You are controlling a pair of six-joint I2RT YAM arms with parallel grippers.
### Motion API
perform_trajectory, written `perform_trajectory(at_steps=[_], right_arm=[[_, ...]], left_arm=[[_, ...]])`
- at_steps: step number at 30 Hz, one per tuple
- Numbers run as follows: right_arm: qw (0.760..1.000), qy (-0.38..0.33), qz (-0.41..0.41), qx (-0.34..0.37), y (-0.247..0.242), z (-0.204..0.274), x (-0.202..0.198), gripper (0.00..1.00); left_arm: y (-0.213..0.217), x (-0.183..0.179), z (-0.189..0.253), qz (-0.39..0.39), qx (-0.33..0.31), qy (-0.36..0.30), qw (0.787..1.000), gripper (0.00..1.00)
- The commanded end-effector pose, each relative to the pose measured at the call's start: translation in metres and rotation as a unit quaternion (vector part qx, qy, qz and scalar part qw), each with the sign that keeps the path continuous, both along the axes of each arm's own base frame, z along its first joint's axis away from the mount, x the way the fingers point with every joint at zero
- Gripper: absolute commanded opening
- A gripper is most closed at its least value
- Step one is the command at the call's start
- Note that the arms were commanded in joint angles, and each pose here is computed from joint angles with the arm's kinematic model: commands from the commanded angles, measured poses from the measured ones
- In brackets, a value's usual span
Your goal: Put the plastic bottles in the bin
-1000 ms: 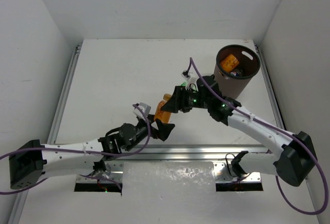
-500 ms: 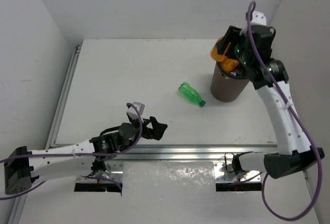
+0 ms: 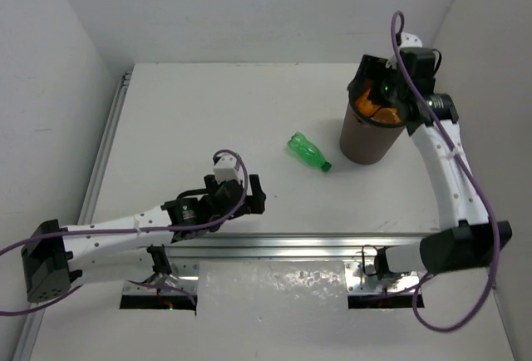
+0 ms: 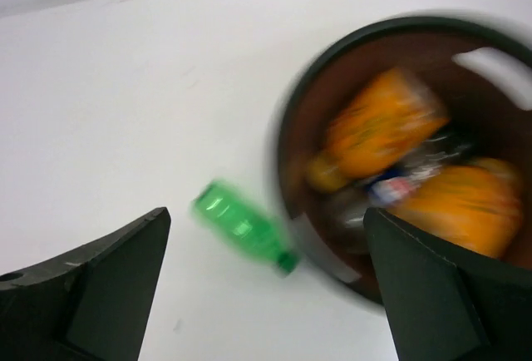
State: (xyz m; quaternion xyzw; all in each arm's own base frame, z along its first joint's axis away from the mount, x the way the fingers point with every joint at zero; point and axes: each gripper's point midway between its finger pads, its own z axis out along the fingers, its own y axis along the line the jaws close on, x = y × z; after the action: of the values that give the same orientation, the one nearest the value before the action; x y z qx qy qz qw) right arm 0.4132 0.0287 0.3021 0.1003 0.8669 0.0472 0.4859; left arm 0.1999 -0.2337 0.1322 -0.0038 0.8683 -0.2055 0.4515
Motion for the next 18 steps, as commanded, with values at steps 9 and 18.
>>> perform_trajectory(at_steps=[9, 18], right_arm=[[0.953, -0.001, 0.293, -0.078, 0.162, -0.072, -0.037, 0.96], [0.937, 0.102, 0.291, -0.162, 0.164, -0.167, 0.008, 0.94]], left_arm=[[0.074, 0.048, 0.052, 0.154, 0.043, 0.021, 0.987, 1.0], [0.079, 0.044, 0.079, 0.109, 0.082, -0.002, 0.991, 1.0]])
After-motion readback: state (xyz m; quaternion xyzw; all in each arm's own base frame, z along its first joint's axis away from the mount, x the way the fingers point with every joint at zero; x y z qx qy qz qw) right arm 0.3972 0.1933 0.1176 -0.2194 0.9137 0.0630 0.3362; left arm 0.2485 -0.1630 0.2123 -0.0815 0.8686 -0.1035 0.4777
